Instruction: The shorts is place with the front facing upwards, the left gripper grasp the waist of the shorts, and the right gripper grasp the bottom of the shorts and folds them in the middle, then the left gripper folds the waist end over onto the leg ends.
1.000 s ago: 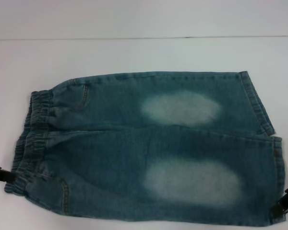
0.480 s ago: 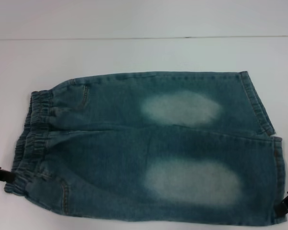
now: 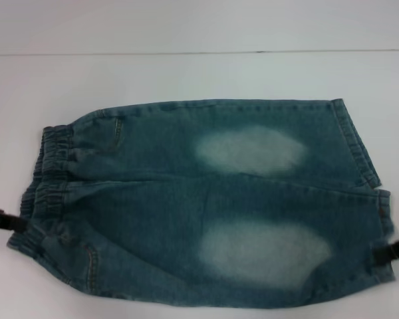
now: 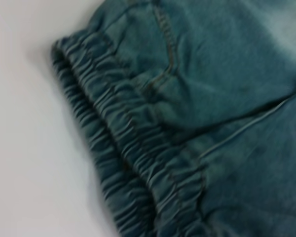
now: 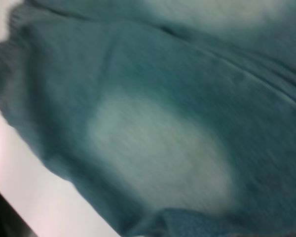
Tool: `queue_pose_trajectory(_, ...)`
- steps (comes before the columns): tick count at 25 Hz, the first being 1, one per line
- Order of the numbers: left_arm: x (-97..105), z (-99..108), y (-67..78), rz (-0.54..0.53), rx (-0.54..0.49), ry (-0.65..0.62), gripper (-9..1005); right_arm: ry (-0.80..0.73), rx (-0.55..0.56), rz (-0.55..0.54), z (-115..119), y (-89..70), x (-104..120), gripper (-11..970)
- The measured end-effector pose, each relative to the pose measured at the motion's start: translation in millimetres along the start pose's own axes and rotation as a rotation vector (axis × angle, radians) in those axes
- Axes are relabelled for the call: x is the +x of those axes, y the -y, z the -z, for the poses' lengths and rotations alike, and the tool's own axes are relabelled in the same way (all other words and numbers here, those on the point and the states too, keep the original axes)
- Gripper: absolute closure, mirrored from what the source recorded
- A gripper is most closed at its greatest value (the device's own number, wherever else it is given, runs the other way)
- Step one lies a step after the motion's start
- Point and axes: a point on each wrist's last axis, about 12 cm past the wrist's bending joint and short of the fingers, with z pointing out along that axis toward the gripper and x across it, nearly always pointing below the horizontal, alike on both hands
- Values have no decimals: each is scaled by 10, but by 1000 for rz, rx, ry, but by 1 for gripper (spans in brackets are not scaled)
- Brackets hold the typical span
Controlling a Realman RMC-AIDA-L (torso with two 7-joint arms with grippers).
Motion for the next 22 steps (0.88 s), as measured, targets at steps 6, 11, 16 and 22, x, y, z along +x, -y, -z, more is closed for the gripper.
queue_pose_trajectory(6,-98,67,23,-2,31,63,948,108,-66,74,74,-51,-82,934)
queue_pose_trajectory(11,-163,137,0,8,40,143,948,221,-84,104,206,-10,-116,935)
queue_pose_trajectory(16,-237,167,-8,8,41,219,948,329,-83,117,268,90,-117,936)
queue_pose_trajectory(22,-327,191,-12,6,43,305,948,418,-88,153,219,164,-144,936)
